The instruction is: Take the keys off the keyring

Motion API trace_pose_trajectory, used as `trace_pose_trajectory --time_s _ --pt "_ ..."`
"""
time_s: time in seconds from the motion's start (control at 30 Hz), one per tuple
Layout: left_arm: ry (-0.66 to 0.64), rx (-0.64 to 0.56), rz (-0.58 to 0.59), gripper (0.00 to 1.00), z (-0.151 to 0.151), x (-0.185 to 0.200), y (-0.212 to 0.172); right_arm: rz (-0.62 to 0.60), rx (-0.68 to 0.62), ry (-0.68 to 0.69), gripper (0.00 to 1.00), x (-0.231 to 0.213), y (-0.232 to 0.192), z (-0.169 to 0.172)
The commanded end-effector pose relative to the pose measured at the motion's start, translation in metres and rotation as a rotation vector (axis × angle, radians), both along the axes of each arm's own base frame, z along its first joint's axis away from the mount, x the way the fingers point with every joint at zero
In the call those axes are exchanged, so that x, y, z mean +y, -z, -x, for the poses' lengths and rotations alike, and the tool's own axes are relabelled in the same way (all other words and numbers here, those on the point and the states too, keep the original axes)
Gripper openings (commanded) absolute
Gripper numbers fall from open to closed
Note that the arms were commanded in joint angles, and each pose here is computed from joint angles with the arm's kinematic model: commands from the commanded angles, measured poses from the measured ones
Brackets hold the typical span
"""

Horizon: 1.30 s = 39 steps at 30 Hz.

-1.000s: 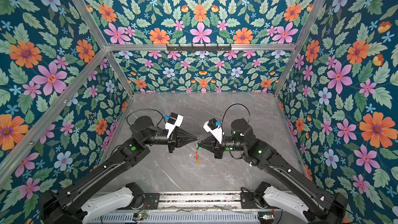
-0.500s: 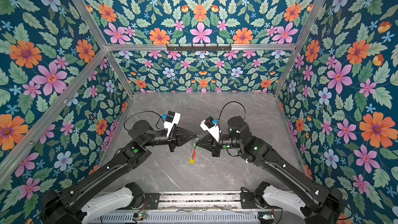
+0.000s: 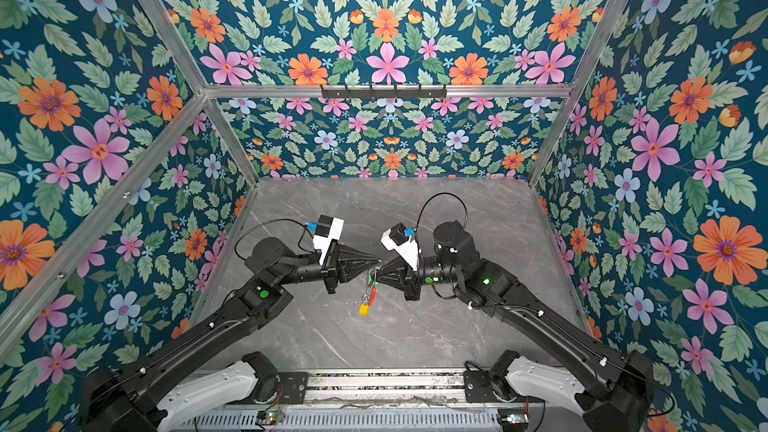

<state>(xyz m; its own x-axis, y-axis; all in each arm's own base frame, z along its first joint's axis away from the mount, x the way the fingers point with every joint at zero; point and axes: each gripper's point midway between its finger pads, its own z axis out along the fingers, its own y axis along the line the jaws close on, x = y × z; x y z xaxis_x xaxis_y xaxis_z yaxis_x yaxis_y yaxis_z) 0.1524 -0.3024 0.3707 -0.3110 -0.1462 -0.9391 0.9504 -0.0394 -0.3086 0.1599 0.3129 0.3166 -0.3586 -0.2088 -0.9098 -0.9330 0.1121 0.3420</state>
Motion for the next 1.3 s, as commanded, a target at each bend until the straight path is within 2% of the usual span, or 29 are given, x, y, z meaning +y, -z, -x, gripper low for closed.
trace_pose_trajectory --time_s 0.0,0.17,0.3,0.4,0.5,0.6,0.77,0.97,1.27 --pt "-0.007 -0.097 0.092 0.0 0.004 0.006 -0.027 0.015 0.033 -0.022 0.0 0.001 0.006 0.005" --pt "0.011 -0.099 0.062 0.0 0.005 0.003 -0.022 0.016 0.023 0.001 0.0 -0.003 0.003 0.004" --pt "0.021 -0.109 0.045 0.0 0.008 0.003 -0.018 0.031 0.008 0.041 0.21 -0.009 0.002 0.003" --pt "0.016 -0.114 0.034 0.0 0.008 0.003 -0.016 0.05 -0.005 0.079 0.33 -0.015 0.003 0.0" --pt "0.017 -0.116 0.028 0.0 0.008 0.003 -0.012 0.047 -0.02 0.099 0.42 -0.022 -0.002 0.001" --pt "0.011 -0.129 0.032 0.0 0.008 0.003 -0.012 0.037 -0.061 0.139 0.47 -0.034 -0.013 0.001" --pt "0.005 -0.143 0.034 0.0 0.009 0.004 -0.012 -0.024 -0.109 0.19 0.49 -0.049 -0.042 -0.001" --pt "-0.002 -0.148 0.048 0.0 0.008 0.005 -0.012 -0.138 -0.102 0.128 0.48 -0.036 -0.073 -0.004" --pt "-0.02 -0.149 0.064 0.0 0.006 0.006 -0.011 -0.158 -0.022 0.045 0.33 -0.021 -0.064 -0.005"
